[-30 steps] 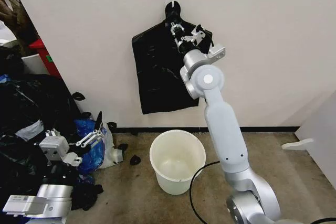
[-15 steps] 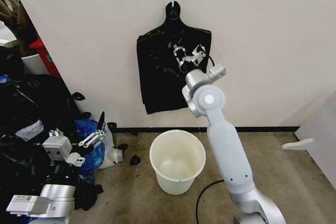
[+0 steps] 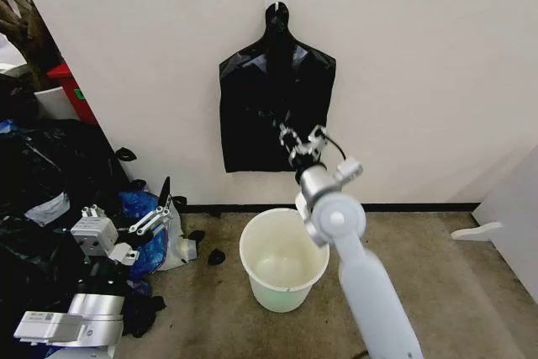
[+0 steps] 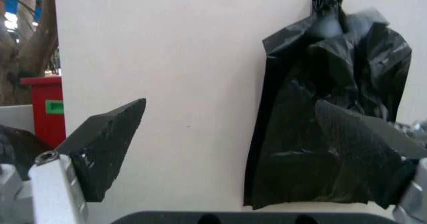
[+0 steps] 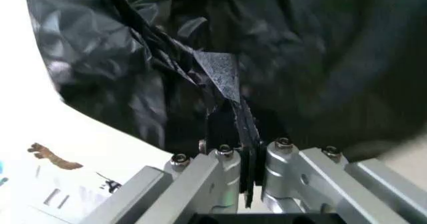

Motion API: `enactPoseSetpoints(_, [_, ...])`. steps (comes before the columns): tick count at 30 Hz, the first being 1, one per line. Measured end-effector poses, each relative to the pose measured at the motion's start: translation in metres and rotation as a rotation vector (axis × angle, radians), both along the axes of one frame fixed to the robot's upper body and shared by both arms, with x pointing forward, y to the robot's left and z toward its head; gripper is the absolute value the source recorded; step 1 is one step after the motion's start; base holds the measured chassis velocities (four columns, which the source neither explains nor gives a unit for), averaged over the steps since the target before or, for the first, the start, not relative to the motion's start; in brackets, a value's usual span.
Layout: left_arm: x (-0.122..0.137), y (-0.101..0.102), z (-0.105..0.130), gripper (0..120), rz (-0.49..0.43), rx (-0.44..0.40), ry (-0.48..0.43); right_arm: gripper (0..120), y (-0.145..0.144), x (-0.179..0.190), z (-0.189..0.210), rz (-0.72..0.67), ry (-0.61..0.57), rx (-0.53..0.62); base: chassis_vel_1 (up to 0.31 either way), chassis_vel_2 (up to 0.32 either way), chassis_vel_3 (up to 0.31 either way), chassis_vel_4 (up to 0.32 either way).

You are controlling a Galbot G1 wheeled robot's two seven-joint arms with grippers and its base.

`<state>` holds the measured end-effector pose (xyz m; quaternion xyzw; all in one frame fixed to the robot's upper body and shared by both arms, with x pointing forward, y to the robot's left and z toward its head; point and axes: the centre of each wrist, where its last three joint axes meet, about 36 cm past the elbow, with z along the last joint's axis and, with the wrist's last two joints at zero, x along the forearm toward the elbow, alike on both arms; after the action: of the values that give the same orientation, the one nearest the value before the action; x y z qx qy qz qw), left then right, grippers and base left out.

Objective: Place the garbage bag over the trash bin.

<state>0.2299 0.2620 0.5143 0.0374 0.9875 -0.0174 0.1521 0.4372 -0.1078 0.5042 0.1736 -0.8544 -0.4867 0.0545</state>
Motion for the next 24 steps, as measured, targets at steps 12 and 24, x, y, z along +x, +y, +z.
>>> enactPoseSetpoints(12, [0.004,0.000,-0.003,100,-0.006,-0.003,-0.006,0,0.001,-0.039,-0.043,-0.012,0.080,-0.019,0.000,0.000,0.000,0.000])
enactPoseSetpoints(24, [0.008,0.002,-0.007,100,-0.004,-0.005,-0.008,0,0.005,-0.082,-0.086,-0.021,0.180,-0.016,0.000,0.000,0.000,0.000])
